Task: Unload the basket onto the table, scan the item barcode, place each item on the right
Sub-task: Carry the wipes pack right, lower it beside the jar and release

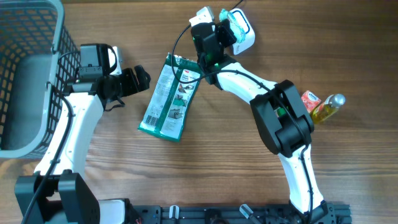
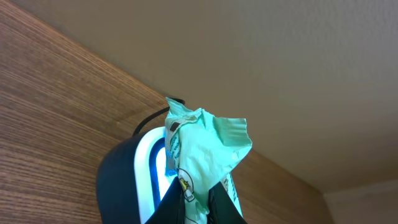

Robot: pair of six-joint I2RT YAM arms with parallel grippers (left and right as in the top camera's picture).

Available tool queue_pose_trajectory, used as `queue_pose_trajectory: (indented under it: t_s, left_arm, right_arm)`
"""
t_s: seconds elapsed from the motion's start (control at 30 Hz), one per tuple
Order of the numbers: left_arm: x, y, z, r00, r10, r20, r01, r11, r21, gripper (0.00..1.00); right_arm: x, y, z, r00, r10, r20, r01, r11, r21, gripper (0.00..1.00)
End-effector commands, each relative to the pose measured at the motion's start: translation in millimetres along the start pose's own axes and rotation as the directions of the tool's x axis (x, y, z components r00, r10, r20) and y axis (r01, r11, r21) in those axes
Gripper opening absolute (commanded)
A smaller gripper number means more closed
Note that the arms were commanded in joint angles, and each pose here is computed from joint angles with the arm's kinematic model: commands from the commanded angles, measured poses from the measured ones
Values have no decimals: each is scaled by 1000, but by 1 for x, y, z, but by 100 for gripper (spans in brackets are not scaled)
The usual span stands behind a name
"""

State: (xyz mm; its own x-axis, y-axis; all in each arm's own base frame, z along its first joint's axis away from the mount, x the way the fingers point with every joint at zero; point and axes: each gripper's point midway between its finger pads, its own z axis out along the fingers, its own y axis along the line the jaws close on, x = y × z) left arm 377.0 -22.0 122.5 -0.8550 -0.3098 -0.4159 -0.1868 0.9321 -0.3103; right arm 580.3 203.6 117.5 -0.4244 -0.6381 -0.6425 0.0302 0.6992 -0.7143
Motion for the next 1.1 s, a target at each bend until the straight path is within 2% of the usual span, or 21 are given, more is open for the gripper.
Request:
queue_pose_trajectory:
  t_s: [0.0,0.17,0.3,0.4,0.47,0.57,0.63,0.67,0.77,0.87,1.07]
  left_arm:
    - [-7,3,-5,1000,0,28,0,1000,-13,100]
    - [-7,3,-5,1000,0,28,0,1000,-13,100]
    - [-7,3,-5,1000,0,28,0,1000,-13,100]
    - [-7,3,-5,1000,0,28,0,1000,-13,100]
    - [-7,3,-5,1000,0,28,0,1000,-13,100]
    - [-7,3,-5,1000,0,28,0,1000,-13,100]
    - [-7,3,-5,1000,0,28,0,1000,-13,100]
    - [-7,3,-5,1000,0,28,0,1000,-13,100]
    - [-7,3,-5,1000,0,28,0,1000,-13,100]
    - [-7,3,-5,1000,0,28,0,1000,-13,100]
    - [-7,3,-5,1000,0,28,0,1000,-13,100]
  right_arm:
    - [-30,-46,-11,993,110,48,-112,993,36,4]
    - [-82,-127,-66,972,199,128,-204,978,34,4]
    - [-80,-143,-108,977,199,79,-186,972,-145,4]
    - [-43,-127,-134,975,204,-85,-221,903,-368,4]
    - [-7,-103,-155,950,180,-256,-292,800,-524,4]
    - [48,-67,-196,847,61,-529,-456,594,-663,4]
    - [84,-52,-216,748,-32,-663,-548,534,-644,4]
    - [102,-47,-222,704,-73,-707,-570,537,-622,4]
    - [149,-30,-229,632,-154,-759,-568,575,-589,4]
    - [173,-12,-224,626,-158,-763,-565,582,-584,4]
    - [204,-25,-197,607,-73,-791,-483,757,-441,4]
